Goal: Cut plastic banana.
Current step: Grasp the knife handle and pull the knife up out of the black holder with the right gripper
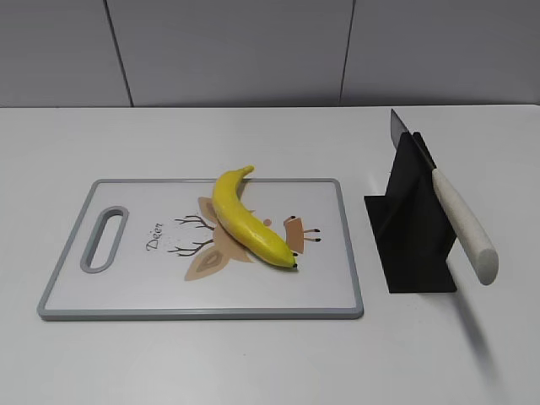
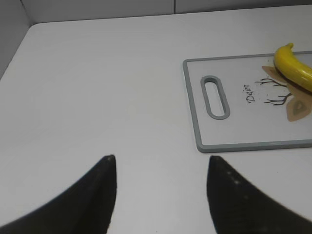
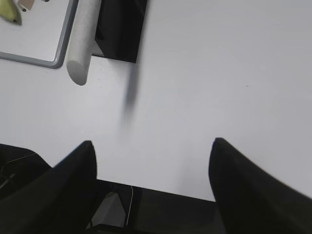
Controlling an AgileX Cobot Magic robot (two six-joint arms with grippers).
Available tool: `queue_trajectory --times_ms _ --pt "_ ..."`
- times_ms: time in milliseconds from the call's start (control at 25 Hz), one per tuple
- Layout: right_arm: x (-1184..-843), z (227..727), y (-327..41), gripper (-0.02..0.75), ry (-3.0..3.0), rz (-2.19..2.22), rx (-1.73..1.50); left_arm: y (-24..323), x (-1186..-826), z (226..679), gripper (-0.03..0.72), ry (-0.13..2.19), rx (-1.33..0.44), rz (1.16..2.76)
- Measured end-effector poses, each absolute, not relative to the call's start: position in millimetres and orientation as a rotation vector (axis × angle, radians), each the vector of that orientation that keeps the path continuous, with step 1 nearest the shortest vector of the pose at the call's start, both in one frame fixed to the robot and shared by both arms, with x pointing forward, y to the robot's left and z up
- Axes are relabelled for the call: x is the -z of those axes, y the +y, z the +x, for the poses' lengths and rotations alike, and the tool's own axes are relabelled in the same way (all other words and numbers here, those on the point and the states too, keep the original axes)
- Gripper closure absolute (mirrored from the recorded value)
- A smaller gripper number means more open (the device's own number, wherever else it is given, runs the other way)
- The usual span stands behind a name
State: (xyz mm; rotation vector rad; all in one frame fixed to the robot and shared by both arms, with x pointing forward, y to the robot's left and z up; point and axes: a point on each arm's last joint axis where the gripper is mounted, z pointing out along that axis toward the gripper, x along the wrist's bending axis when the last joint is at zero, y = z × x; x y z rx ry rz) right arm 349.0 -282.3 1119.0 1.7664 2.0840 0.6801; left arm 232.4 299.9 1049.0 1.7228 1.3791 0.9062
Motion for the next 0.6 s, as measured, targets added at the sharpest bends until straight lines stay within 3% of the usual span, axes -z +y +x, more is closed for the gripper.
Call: queue_trajectory --times_ms 600 --pt "-1101.9 408.9 -272.1 0.181 2.253 1.907 -0.607 299.9 -1049.0 232.4 0.113 1.379 -0.906 1.723"
